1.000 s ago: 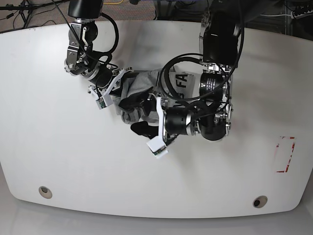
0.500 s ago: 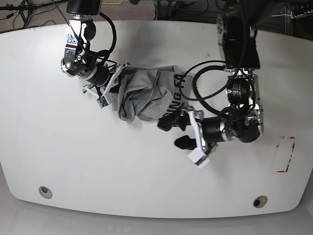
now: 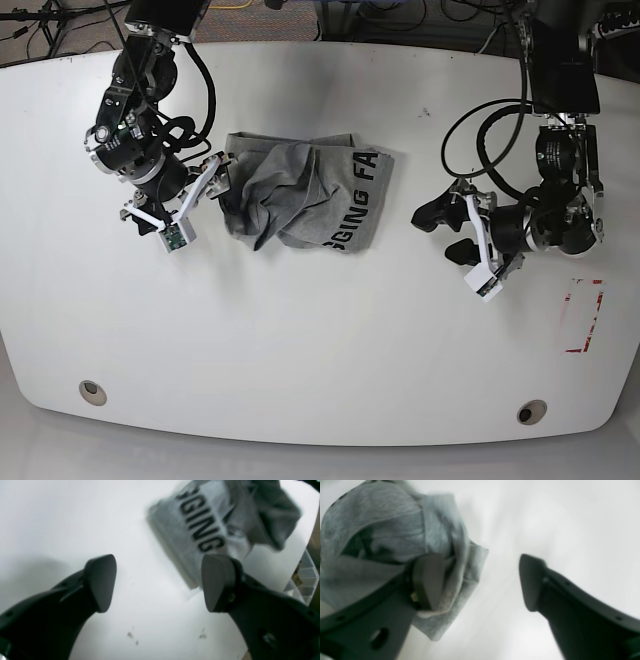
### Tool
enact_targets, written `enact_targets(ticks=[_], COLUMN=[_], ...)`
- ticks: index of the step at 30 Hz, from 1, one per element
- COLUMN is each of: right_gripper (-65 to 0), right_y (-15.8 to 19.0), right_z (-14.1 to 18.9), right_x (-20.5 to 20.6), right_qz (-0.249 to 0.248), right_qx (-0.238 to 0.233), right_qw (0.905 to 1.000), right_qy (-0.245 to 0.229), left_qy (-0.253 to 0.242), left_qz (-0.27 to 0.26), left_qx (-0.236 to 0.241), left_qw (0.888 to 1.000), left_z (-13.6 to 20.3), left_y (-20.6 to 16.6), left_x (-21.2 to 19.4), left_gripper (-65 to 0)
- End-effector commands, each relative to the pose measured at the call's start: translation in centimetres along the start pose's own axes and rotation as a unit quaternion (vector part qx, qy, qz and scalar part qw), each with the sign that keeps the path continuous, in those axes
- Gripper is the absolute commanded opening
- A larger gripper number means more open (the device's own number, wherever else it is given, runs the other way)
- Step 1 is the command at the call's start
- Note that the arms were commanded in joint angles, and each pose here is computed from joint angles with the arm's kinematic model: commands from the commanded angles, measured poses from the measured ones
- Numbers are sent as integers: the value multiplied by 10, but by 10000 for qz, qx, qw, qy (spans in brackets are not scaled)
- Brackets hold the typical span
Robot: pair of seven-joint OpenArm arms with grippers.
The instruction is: Fold the T-shirt properly
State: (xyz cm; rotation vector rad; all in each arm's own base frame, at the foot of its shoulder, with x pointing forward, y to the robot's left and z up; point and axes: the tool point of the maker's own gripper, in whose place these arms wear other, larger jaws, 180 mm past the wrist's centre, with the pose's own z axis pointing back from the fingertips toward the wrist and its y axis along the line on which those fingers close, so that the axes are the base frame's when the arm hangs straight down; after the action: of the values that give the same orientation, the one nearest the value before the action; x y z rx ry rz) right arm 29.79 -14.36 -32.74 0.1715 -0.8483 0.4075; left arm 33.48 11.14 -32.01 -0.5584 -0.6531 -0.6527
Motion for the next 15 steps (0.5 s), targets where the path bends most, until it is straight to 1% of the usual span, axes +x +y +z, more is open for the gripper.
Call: enact_targets(ticks=[1, 2, 7, 11, 14, 15], right_gripper=[-105, -86, -75, -76, -79, -79], right_y=[-4, -1, 11, 22, 31, 38], right_z=[9, 10, 13, 8, 6, 4], right_x=[26, 30, 41, 42, 44, 44], right_qz=[-120, -226, -551, -791, -779, -731], right_qx=[-57, 50, 501, 858, 1005, 1107], right_qw=[9988, 9980, 9927, 9873, 9858, 9855], right_qy=[-478, -595, -953, -1080, -1093, -1062], left_qy=[-128, -96, -90, -104, -10, 2], left_qz=[-89, -19, 219, 320, 370, 396], left_qx=[118, 164, 332, 409, 487, 509], left_qw=[9998, 9998, 9992, 9986, 9981, 9979], left_z=[14, 17, 29, 34, 40, 41], left_y=[7, 10, 20, 24, 29, 30], left_x=[6, -1, -16, -22, -31, -34], left_gripper=[-151, -151, -151, -151, -151, -151])
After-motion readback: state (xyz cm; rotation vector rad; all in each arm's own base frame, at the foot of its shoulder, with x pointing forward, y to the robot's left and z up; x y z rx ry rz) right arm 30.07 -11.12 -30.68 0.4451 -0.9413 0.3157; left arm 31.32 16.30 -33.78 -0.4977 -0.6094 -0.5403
